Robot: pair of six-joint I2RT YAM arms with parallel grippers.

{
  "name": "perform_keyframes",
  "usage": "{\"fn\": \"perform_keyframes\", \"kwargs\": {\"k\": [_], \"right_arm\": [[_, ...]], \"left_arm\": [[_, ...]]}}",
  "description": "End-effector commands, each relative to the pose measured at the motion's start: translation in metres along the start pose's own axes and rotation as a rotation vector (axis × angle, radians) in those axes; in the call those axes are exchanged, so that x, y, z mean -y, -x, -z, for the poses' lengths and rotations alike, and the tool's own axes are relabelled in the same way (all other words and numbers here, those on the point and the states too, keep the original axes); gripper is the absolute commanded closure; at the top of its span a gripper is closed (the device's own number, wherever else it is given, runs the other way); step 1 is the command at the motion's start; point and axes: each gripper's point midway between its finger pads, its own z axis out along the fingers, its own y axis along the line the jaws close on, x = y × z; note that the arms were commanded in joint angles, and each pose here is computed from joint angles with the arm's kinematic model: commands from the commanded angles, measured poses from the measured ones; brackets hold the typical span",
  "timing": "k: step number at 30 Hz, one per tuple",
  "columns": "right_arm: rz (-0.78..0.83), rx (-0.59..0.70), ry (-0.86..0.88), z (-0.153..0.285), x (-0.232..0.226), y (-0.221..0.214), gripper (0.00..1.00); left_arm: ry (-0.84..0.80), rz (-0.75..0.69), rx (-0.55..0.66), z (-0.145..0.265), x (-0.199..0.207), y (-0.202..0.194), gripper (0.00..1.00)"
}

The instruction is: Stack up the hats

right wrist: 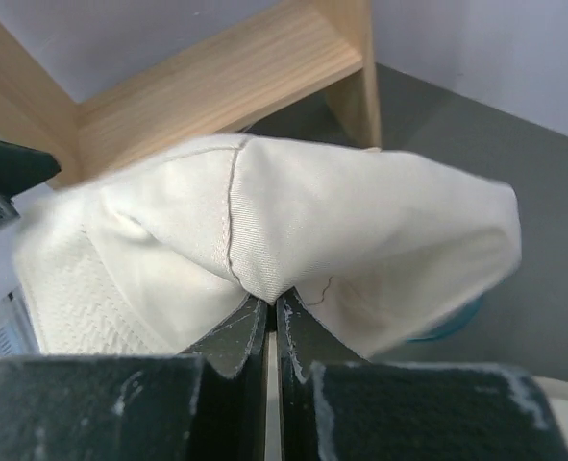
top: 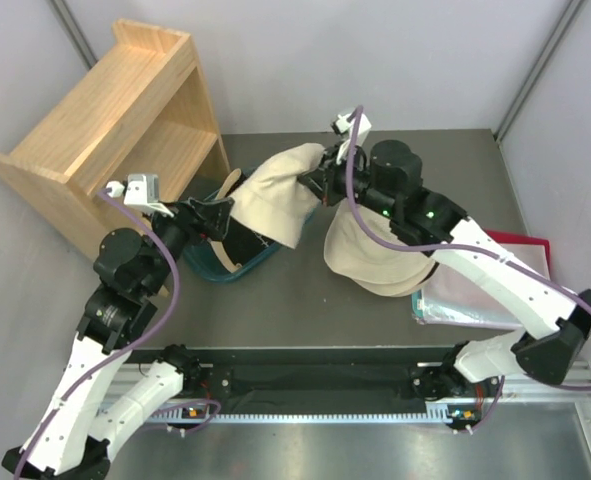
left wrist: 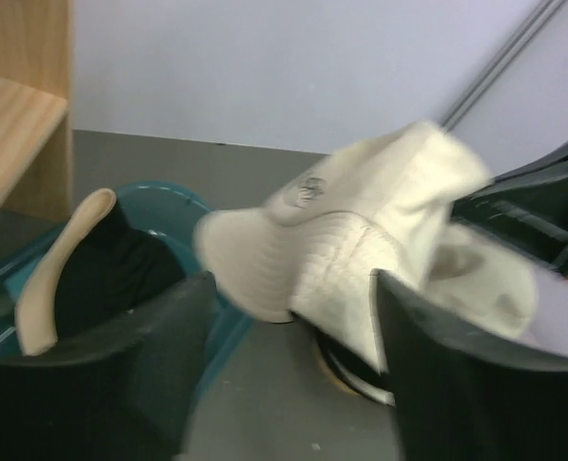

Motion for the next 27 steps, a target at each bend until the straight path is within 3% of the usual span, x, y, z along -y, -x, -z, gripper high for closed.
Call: {"fn": "perform_keyframes", "kwargs": {"k": [1, 10, 15, 23, 27], "right_arm": [[0.082, 0.080, -0.102, 0.042, 0.008, 0.050, 1.00], [0.127, 0.093, -0.160, 0.042, 0.018, 0.070, 1.00], [0.098, 0.103, -0.159, 0.038, 0.021, 0.076, 1.00], [0.076, 0.146, -0.108, 0.046, 0.011, 0.099, 1.00], [0.058, 0.144, -0.022, 0.051, -0.006, 0.101, 1.00]], "left_arm": [[0.001, 0.050, 0.072, -0.006, 0.001, 0.011, 0.11], [-0.044, 0.114, 0.026, -0.008, 0.004, -0.013, 0.16], [-0.185, 0.101, 0.059, 0.000, 0.025, -0.011, 0.30], [-0.301, -0.058, 0.041, 0.015, 0.034, -0.027, 0.24], [-0.262, -0.102, -0.004, -0.007, 0.027, -0.036, 0.21]]}}
